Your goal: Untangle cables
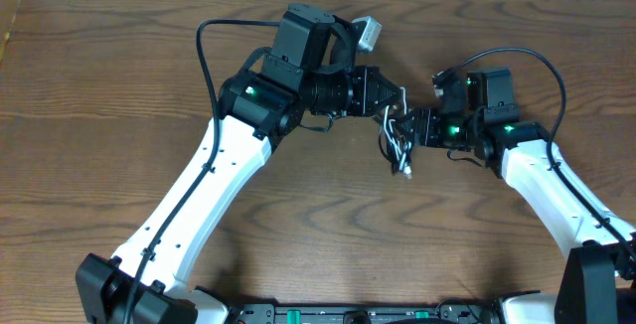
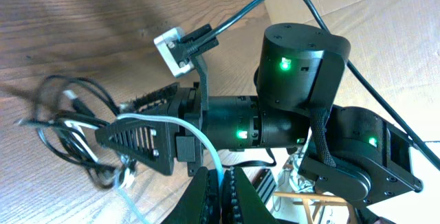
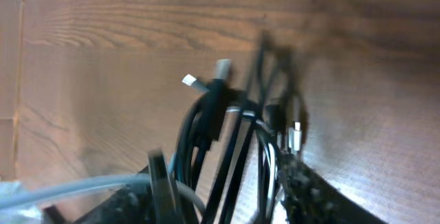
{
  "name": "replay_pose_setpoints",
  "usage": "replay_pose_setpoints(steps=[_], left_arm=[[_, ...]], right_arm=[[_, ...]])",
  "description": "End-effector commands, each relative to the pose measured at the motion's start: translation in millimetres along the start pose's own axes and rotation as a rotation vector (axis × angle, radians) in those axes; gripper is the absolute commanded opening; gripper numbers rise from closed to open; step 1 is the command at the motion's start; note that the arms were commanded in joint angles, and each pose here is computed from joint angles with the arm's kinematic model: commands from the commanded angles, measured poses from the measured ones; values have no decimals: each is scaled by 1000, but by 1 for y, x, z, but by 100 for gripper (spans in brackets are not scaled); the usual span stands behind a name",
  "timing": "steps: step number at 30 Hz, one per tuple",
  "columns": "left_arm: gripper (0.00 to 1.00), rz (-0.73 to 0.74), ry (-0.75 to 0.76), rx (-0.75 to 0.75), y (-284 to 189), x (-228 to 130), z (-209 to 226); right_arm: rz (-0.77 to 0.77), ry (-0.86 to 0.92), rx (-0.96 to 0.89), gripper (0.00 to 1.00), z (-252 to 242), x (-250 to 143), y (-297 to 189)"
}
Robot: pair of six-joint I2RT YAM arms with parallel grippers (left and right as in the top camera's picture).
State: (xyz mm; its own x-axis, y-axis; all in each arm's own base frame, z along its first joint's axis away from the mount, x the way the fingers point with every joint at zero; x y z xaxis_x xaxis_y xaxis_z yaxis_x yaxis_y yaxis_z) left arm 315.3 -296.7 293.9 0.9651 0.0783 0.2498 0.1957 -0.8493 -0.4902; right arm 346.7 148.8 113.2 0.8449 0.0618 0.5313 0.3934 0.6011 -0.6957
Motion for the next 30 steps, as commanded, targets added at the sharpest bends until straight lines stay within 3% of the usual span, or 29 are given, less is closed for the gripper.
replay_pose_setpoints(steps=[1, 5, 11, 12, 13, 16, 23, 27, 30], left_arm=[[7, 0, 6, -28, -6, -1, -10], [7, -2, 7, -26, -6, -1, -10], [7, -12, -3, -2, -7, 0, -5], [7, -21, -12, 22, -7, 1, 0], [8, -35, -26, 61, -7, 2, 8], [7, -107, -81, 261, -13, 6, 45], [7, -375, -188, 876, -77, 15, 141], [7, -512, -168, 1073, -113, 27, 160], [7, -586, -166, 1131, -130, 37, 165]], right_arm=[[-15, -19, -21, 44, -1, 7, -1], [-2, -12, -29, 39, -2, 3, -1], [25, 9, -103, 10, -15, -4, -2], [29, 12, -108, 2, -16, -5, -2], [31, 16, -113, 1, -18, -6, -3], [35, 27, -110, 1, -19, -7, -5], [-3, 117, -109, 1, -20, -3, -36], [-24, 173, -149, 1, -31, -7, -63], [-17, 228, -206, 1, -44, -15, -78]])
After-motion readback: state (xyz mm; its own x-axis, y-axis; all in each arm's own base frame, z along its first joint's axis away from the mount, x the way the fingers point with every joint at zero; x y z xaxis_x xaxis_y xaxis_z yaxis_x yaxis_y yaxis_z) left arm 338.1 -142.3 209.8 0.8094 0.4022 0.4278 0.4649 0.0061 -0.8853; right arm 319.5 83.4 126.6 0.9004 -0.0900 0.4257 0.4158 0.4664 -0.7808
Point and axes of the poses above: each gripper's point midway between its finger pads, its own y axis out along the fingers, its own z axis along the line the jaws close on, x = y × z, the point moved 1 cm from there along -y, back along the fingers, and after that the axes turned 14 degrees about -y, right-handed, at the moved point
